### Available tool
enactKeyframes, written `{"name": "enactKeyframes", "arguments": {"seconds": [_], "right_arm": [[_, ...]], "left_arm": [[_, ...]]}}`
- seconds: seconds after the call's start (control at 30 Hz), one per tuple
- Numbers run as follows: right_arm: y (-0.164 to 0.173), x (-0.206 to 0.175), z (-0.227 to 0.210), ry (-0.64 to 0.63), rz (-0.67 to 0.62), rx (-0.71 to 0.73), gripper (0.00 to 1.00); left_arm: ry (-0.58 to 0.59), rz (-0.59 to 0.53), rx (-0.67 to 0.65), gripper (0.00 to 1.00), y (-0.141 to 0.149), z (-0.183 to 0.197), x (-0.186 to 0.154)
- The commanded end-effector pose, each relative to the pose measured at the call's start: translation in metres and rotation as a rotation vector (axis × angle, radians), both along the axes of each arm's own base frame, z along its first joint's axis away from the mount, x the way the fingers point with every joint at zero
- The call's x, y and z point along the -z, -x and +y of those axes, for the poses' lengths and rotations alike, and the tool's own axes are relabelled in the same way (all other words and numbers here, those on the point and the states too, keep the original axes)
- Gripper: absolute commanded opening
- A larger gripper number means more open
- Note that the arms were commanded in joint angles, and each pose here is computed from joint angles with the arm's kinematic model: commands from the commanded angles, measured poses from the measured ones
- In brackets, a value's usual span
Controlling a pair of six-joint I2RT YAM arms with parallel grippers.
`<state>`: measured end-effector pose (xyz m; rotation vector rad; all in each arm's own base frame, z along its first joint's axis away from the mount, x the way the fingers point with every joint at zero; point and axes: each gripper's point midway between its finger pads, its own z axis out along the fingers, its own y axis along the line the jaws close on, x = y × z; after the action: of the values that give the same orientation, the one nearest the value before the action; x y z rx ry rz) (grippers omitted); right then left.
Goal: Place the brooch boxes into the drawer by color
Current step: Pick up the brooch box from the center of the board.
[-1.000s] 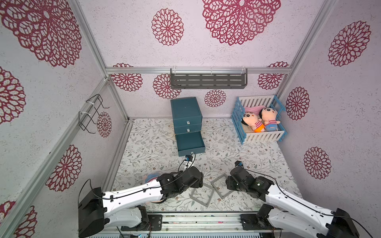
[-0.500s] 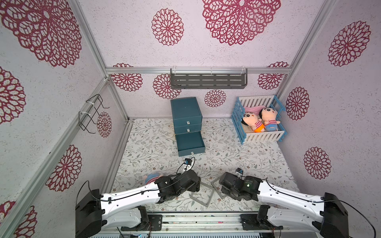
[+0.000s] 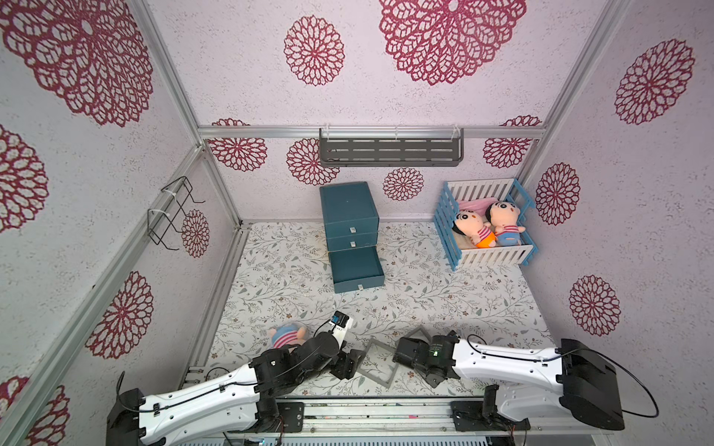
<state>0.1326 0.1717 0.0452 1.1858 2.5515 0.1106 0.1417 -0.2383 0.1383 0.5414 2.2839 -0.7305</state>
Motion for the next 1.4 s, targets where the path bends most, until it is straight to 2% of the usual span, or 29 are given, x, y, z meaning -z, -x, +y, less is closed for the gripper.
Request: {"name": "enactKeyframes", "arguments": {"seconds": [0.0, 0.57, 0.8, 1.37], "right_arm": [[-0.004, -0.007, 0.0, -0.005, -0.036, 0.066, 0.38], [-0.011, 0.003, -0.016, 0.016, -0.095, 0.088, 0.33], [-0.014, 0.005, -0.019, 0.009, -0.105, 0.093, 0.29], [-0.011, 0.012, -0.022, 0.026, -0.083, 0.098, 0.28]], "left_arm": [[-0.002, -0.026, 0.07, 0.74, 0.006, -0.005, -0.004], [0.043, -0.009, 0.17, 0.72, 0.017, -0.025, -0.003], [0.084, 0.003, 0.15, 0.72, 0.017, -0.025, -0.002], [0.117, 0.012, 0.133, 0.72, 0.015, -0.029, -0.004]]}}
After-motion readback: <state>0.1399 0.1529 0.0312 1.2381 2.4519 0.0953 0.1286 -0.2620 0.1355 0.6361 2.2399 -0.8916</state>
